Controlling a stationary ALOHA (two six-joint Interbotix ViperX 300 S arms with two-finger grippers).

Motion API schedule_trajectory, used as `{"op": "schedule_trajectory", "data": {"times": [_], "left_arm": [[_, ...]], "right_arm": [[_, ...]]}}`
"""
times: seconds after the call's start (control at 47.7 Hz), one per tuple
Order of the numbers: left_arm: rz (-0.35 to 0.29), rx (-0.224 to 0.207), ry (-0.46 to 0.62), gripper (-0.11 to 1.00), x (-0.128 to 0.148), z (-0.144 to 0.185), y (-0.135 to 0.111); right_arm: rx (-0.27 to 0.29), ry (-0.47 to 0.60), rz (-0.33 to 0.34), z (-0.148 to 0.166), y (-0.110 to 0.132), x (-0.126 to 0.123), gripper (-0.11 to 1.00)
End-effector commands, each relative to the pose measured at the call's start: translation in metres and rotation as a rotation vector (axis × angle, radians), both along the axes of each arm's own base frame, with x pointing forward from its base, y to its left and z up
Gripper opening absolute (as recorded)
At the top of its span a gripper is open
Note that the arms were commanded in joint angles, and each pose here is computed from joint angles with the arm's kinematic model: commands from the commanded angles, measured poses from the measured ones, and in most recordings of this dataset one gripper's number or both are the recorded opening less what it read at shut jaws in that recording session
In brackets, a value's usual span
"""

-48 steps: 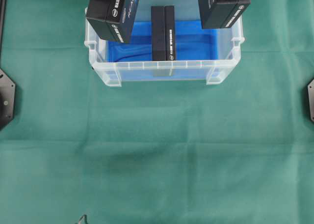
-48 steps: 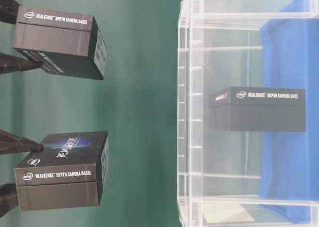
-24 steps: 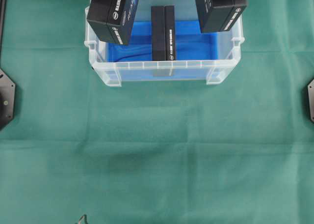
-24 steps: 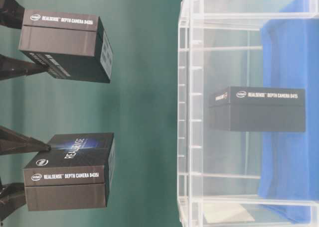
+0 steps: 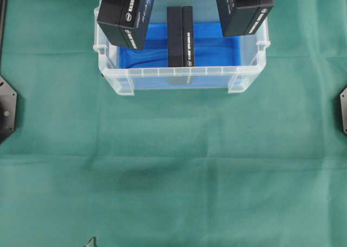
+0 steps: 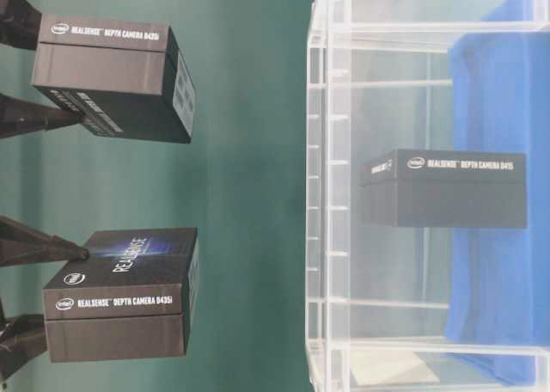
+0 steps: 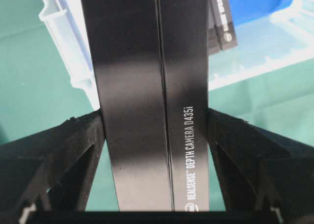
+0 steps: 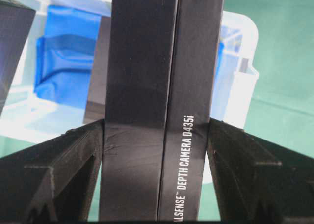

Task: Take the box out of the case with both arms.
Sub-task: 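Hold both boxes raised above the bin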

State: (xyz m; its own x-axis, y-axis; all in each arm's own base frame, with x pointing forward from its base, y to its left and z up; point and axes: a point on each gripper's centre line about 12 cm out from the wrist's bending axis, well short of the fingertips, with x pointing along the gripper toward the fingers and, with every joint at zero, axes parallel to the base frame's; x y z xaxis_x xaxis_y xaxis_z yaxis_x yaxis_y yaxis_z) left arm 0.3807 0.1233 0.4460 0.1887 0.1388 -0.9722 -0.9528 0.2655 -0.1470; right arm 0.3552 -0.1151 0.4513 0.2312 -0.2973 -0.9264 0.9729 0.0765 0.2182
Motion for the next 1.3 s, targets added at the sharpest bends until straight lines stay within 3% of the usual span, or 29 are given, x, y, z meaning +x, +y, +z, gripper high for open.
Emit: {"op": "schedule_trajectory", "data": {"times": [0.0,1.111,1.278], "left_arm": [[-0.001,0.021,-0.054,0.64,-0.0131,0.0200,-0.0040],[-0.002,0.023,-0.051,0.64,-0.0155,0.0168,-0.0016],[-0.023,0.024,-0.047,0.64,-0.0146,0.0167,-0.0056]], "right_arm": [[-0.015,-0.040,0.003,0.0147,0.0023,-0.0068,0.67],[-0.015,-0.034,-0.001,0.0129,0.0019,-0.0067,0.67],[-0.003,-0.023,0.000,0.0116,0.0114,-0.0053,0.67]]}}
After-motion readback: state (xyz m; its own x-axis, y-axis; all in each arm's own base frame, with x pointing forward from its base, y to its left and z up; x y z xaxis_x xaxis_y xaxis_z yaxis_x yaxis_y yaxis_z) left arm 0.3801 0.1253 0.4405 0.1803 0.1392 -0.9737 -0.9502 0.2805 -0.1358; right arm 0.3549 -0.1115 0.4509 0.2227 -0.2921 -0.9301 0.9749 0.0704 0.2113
